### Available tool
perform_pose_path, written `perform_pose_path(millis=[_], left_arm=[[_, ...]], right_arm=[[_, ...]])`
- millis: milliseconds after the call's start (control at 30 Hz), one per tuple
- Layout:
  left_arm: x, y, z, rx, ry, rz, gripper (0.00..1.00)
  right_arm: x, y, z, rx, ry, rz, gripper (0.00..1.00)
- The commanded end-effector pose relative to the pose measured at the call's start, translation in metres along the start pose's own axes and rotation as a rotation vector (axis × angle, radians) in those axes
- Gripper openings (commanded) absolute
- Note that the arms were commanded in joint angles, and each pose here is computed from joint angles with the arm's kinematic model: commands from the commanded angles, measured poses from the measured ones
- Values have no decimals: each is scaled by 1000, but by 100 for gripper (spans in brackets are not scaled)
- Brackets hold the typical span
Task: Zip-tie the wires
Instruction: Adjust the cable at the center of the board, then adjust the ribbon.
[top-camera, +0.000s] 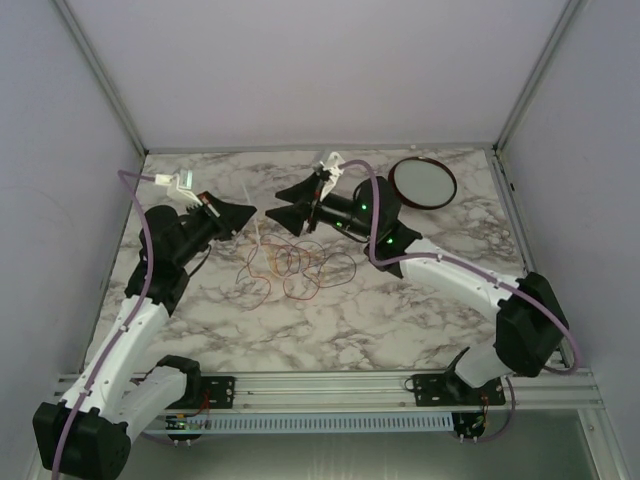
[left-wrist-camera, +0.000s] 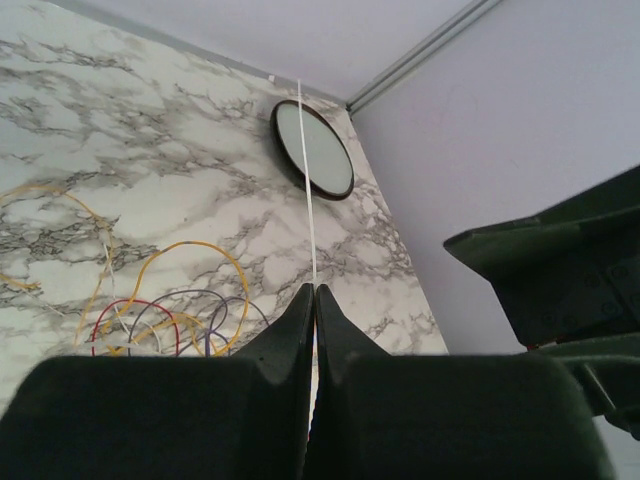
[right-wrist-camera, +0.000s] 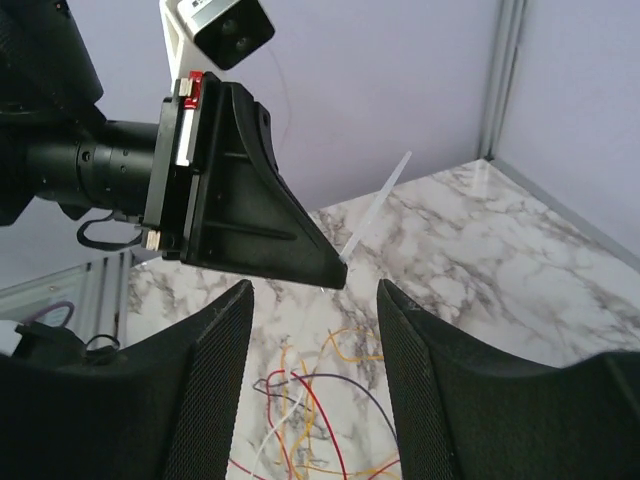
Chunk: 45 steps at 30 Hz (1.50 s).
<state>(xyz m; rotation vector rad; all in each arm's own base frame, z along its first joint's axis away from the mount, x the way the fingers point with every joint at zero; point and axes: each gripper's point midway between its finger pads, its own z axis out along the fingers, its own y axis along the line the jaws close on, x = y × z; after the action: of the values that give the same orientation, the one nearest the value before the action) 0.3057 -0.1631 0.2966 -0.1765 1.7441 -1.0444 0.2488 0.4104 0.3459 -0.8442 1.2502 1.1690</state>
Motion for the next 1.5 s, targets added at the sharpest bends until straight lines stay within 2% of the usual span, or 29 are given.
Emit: perform_pose_path(millis=[0, 200, 800, 1100, 1467], left_arm=[[-7, -17, -5, 77, -27, 12, 0], [-8, -21, -5, 96, -31, 10, 0], [-11, -29, -5, 125, -32, -2, 0], [-11, -29, -4, 123, -32, -2, 0], [-16, -27, 0, 106, -43, -12, 0]], right_arm=[[7, 7, 15, -40, 53, 126, 51], [29, 3, 20, -31, 115, 169, 48], [62, 15, 32, -112, 175, 252, 35], [67, 21, 35, -132, 179, 255, 19], [86, 22, 31, -121, 233, 255, 15]])
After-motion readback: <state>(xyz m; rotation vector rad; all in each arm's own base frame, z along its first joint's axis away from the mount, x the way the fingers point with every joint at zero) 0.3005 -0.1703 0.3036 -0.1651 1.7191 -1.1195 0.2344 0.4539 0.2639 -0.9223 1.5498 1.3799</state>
